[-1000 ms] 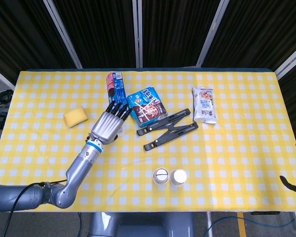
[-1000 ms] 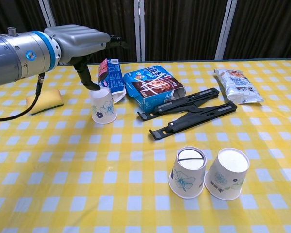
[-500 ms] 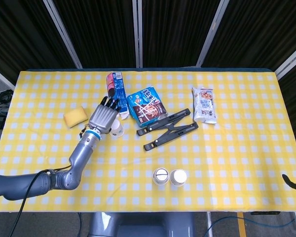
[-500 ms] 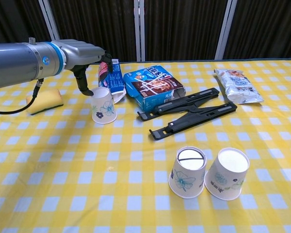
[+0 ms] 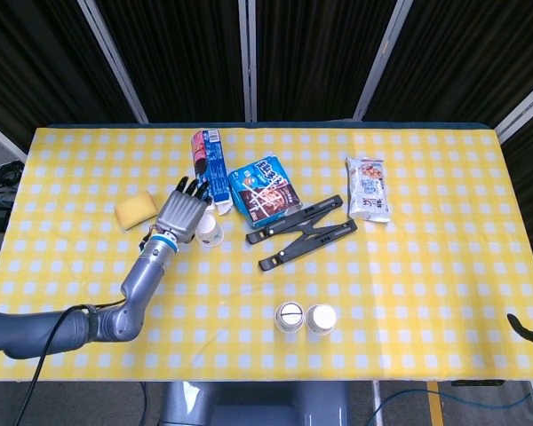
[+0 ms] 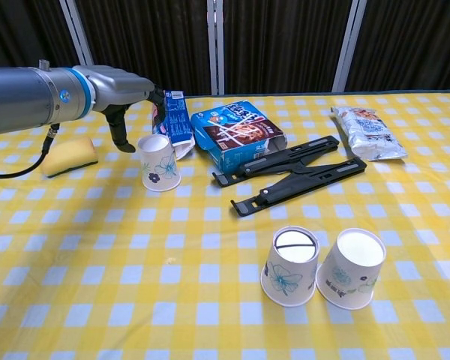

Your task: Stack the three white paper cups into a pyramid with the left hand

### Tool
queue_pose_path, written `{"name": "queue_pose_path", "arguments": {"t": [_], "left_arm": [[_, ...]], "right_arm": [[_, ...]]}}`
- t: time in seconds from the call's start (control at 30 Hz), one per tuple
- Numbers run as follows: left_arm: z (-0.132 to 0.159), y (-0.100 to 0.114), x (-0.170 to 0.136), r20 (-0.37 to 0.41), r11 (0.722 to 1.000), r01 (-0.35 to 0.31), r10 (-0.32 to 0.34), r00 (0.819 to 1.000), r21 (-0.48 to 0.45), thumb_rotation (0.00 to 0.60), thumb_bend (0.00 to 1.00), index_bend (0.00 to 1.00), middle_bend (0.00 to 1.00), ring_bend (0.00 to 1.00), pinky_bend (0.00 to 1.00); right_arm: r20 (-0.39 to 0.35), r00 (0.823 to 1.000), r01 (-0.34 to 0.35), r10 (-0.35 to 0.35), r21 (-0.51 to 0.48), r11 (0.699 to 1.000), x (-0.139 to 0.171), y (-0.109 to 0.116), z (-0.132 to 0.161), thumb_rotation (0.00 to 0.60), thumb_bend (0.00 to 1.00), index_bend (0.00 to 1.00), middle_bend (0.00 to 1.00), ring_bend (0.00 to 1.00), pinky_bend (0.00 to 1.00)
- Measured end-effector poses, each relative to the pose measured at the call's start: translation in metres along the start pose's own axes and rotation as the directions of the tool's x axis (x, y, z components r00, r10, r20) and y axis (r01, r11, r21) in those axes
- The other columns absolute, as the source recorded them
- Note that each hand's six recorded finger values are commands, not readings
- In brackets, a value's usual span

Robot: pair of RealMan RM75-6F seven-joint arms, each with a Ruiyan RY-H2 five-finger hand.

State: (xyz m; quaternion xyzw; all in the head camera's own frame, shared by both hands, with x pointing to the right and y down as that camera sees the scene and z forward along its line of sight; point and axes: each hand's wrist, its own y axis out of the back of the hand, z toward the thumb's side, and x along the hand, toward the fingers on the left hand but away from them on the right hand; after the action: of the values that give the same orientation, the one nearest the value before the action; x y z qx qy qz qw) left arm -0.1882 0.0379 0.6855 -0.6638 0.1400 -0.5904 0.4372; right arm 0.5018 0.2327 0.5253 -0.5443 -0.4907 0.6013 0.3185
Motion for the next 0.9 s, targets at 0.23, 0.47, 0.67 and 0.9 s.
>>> {"name": "queue_pose_path", "arguments": {"t": [0.23,0.47,0.67,0.9], "left_arm": [[0.006,-0.008,0.008,0.001,1.0,0.024,-0.024,1.0,0.008,0.6,0.28,0.23,0.0,0.0,0.0],[0.013,-0.013,0.011,0.016,0.999,0.037,-0.037,0.999,0.015,0.6,0.43,0.36,0.0,0.0,0.0],[0.012,-0.009,0.007,0.021,1.0,0.019,-0.019,1.0,-0.001,0.6,0.43,0.4,0.0,0.0,0.0],[0.015,0.009,-0.008,0.055,0.998,-0.037,0.039,0.998,-0.046,0.6,0.43,0.4,0.0,0.0,0.0]], "right_arm": [[0.003,1.0,0.001,-0.001,-0.003,1.0,0.0,0.001,-0.001,0.6,0.09,0.0,0.0,0.0,0.0],[0.002,1.0,0.005,-0.005,0.0,1.0,0.0,0.001,-0.001,0.6,0.09,0.0,0.0,0.0,0.0],[-0.003,1.0,0.005,-0.005,0.001,1.0,0.001,0.001,0.001,0.6,0.09,0.0,0.0,0.0,0.0],[-0.016,1.0,0.012,-0.012,-0.001,1.0,0.003,0.002,0.004,0.6,0.09,0.0,0.0,0.0,0.0]]}}
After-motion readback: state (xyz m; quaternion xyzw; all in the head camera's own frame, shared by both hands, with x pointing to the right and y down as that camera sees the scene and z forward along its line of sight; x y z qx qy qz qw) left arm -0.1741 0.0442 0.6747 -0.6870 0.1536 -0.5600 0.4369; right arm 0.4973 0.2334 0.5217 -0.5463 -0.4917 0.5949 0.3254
